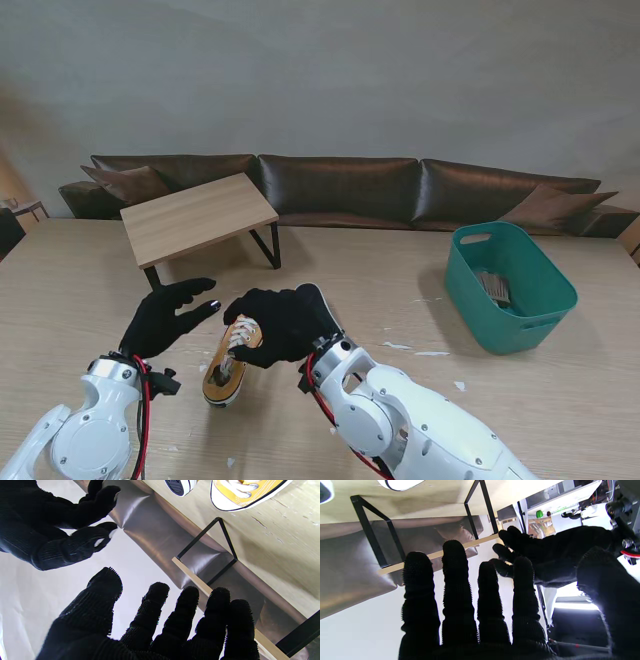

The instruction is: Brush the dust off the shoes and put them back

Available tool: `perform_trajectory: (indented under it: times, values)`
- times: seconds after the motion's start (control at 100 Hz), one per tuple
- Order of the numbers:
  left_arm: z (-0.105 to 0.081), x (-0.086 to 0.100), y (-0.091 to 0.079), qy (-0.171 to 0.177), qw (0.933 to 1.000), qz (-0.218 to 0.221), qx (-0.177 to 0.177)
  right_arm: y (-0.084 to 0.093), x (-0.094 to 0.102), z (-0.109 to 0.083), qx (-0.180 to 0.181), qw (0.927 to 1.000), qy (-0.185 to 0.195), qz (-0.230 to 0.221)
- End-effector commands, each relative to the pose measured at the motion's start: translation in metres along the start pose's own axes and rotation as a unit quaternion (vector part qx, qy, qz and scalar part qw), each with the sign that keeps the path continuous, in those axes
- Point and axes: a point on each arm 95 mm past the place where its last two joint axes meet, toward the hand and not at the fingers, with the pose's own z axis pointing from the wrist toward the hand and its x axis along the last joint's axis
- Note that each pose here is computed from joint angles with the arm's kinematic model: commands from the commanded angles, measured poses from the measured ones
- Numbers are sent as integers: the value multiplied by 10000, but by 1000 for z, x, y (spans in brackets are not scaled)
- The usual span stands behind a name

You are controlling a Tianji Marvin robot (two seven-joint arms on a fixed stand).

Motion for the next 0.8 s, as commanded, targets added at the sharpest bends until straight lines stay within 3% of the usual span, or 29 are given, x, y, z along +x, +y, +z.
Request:
perform_trajectory:
  times: [0.0, 0.21, 0.56, 0.79]
  values:
    - [-3, -3, 5, -68, 9999, -10, -150, 0, -3, -9, 51, 10000, -36, -5]
    - [-5, -6, 9, -151, 9996, -5, -239, 20, -20, -30, -20, 9993, -282, 235]
    - [-9, -7, 13, -246, 9981, 127, -557, 43, -69, -81, -319, 9927, -1035, 522]
    - [-16, -5, 11, -295, 9918, 671, -1044, 45, -90, -99, -573, 9855, -1492, 566]
